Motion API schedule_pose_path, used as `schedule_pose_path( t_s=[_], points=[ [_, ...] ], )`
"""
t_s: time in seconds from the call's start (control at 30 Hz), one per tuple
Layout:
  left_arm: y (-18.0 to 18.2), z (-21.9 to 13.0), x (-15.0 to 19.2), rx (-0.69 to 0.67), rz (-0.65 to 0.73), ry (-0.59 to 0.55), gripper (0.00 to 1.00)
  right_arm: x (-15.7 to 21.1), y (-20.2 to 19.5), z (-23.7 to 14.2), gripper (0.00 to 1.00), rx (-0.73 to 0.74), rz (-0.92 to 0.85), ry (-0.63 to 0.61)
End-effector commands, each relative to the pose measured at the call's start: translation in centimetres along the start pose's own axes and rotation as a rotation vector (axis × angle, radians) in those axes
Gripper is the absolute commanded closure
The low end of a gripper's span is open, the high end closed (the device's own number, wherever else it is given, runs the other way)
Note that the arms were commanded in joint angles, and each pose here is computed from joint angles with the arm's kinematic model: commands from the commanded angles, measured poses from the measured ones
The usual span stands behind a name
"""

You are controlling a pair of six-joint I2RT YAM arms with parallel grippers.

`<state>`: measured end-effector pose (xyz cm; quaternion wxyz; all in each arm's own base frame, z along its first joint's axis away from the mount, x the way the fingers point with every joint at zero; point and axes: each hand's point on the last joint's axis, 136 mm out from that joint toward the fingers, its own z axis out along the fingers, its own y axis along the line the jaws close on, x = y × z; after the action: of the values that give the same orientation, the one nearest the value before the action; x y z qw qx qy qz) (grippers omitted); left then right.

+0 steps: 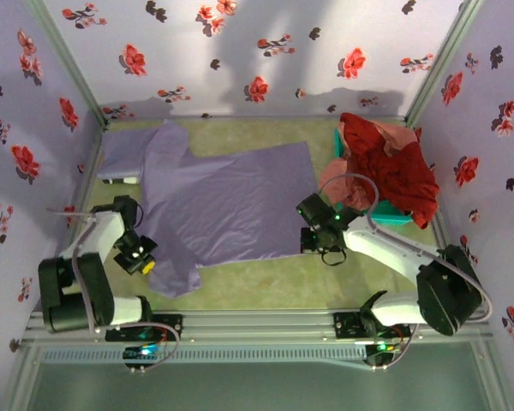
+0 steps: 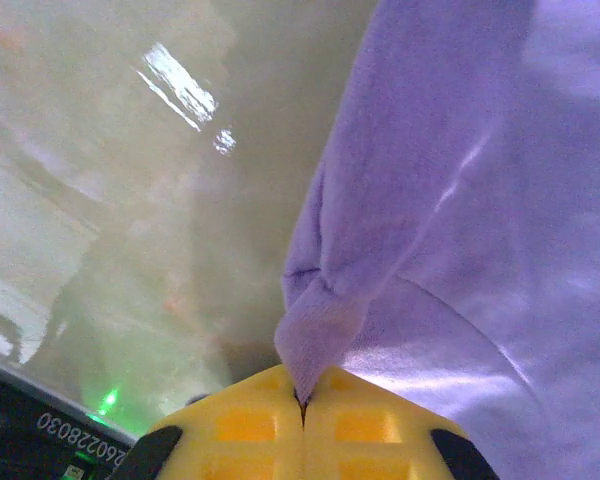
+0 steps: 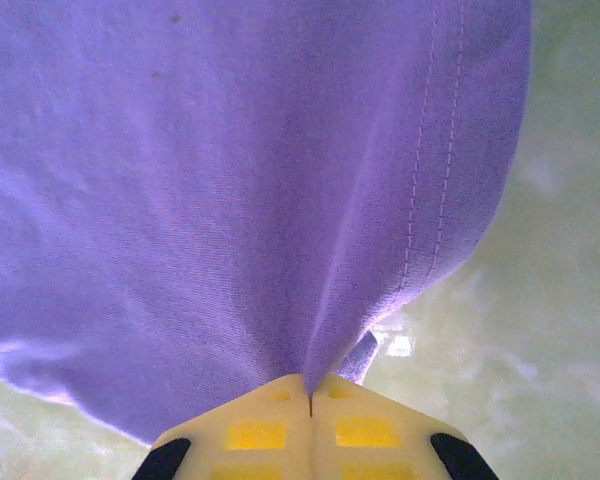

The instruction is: Fold and stack the t-shirts

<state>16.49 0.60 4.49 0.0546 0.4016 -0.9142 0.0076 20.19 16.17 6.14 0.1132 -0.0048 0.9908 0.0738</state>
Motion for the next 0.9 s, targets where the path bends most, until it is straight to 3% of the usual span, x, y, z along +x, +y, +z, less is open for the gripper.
schedule_pose_path(
  t_s=[0.0, 0.3, 0.53, 0.7, 0.87],
  points=[
    [1.4, -2.3, 0.2, -0.027, -0.004, -0.066, 1.0, 2.5, -1.4, 0.0, 1.0, 0.055, 0.035, 0.041],
    [2.7, -3.3, 0.9, -0.017, -0.052, -0.12, 1.0, 5.6, -1.8, 0.6, 1.0, 0.111, 0.014, 0.102],
    [3.5, -4.7, 1.7, 0.07, -0.109, -0.24, 1.0, 6.2, -1.7, 0.1, 1.0, 0.117, 0.027, 0.074],
    [2.1, -5.1, 1.1, 0.057, -0.01, -0.199, 1.0, 4.2, -1.8, -1.0, 1.0, 0.119, 0.001, -0.009],
    [-1.1, -7.7, -1.1, 0.08, 0.118, -0.19, 1.0, 3.2, -2.4, -0.6, 1.0, 0.165, -0.034, 0.072]
  ],
)
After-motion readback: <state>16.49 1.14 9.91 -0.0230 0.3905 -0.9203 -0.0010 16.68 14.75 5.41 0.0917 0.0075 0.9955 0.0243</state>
